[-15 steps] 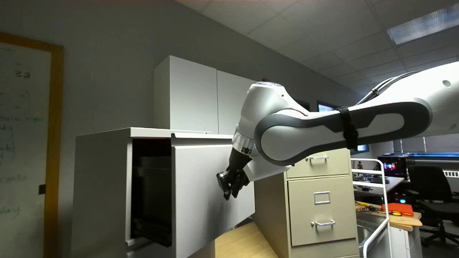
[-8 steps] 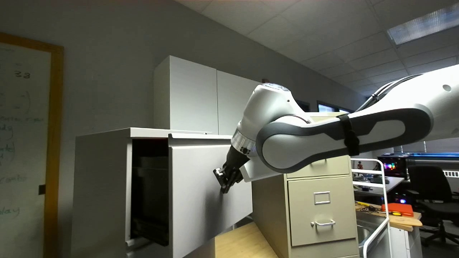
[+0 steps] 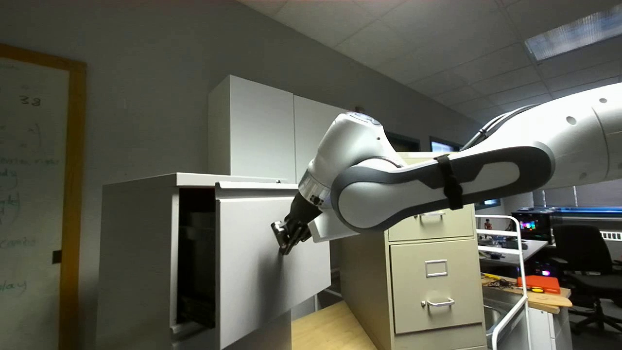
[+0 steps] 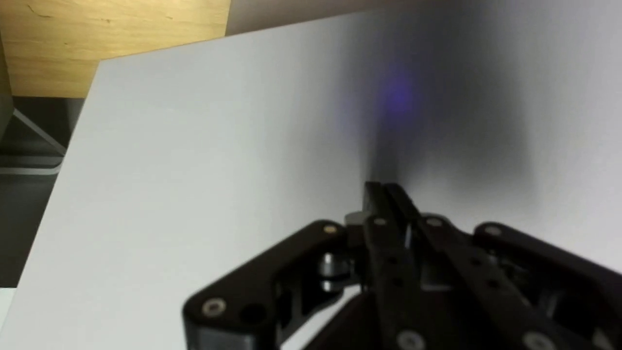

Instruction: Close the topmost drawer on the left cabinet

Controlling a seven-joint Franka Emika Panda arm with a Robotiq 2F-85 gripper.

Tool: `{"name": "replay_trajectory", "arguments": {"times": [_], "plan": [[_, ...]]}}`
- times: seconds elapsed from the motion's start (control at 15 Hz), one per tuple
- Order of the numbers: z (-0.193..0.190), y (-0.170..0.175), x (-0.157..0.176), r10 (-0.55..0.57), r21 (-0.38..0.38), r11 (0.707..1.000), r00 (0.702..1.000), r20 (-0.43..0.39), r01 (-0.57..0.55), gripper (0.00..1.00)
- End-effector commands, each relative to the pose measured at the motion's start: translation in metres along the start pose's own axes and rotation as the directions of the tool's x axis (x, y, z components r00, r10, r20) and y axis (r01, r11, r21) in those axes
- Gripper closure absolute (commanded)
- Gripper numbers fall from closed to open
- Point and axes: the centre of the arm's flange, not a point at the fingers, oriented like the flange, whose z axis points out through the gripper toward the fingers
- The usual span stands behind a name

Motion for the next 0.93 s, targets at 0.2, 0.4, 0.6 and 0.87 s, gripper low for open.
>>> {"name": "replay_trajectory", "arguments": {"times": [0.2,0.4,0.6,0.87], "plan": [[0.029,-0.056,0.070,-0.076,0.088,0.993,0.997,-0.015,0.078,0.93],[0.041,-0.082,0.091,-0.102,0.116,0.988,0.995,-0.023,0.104,0.93],[0.054,-0.102,0.113,-0.129,0.131,0.982,0.991,-0.039,0.133,0.93],[0.070,-0.116,0.140,-0.140,0.149,0.978,0.989,-0.051,0.146,0.93]]}}
